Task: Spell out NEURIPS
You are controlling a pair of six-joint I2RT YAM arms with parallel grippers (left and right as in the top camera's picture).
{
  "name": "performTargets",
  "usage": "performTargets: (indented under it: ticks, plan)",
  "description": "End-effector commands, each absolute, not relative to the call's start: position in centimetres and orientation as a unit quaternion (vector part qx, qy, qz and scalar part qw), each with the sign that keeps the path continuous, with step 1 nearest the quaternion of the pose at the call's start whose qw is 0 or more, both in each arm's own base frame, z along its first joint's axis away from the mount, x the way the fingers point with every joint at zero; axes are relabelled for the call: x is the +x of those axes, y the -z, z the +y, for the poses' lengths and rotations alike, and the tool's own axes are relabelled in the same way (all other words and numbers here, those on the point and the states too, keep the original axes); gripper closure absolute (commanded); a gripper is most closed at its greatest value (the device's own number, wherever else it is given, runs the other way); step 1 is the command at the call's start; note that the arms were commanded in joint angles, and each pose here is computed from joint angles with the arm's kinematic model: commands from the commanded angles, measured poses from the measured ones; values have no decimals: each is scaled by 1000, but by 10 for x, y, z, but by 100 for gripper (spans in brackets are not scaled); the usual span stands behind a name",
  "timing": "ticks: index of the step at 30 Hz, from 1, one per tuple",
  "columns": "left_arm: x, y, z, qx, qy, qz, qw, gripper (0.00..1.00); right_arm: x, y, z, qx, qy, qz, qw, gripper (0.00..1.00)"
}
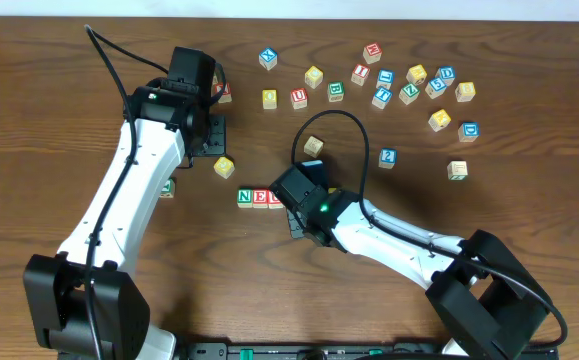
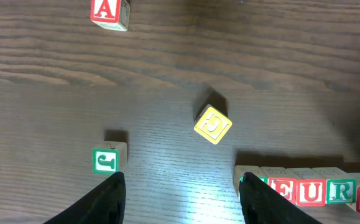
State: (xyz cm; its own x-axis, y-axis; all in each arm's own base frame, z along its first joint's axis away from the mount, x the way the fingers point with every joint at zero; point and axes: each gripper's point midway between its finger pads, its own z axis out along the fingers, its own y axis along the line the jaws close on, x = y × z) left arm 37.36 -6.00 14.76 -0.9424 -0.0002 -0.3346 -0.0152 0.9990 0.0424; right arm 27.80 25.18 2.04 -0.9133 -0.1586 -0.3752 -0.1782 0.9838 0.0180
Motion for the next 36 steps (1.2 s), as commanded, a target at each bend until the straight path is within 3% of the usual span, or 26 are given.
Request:
performTargets:
  ticks: [1,36]
  plan:
    - [378,-161,-57,-5,-25,982,189,42,277,-19,249,-84,-18,977,194,99]
    - [378,-161,-57,-5,-25,982,190,42,280,-15,253,-89,-22,976,197,99]
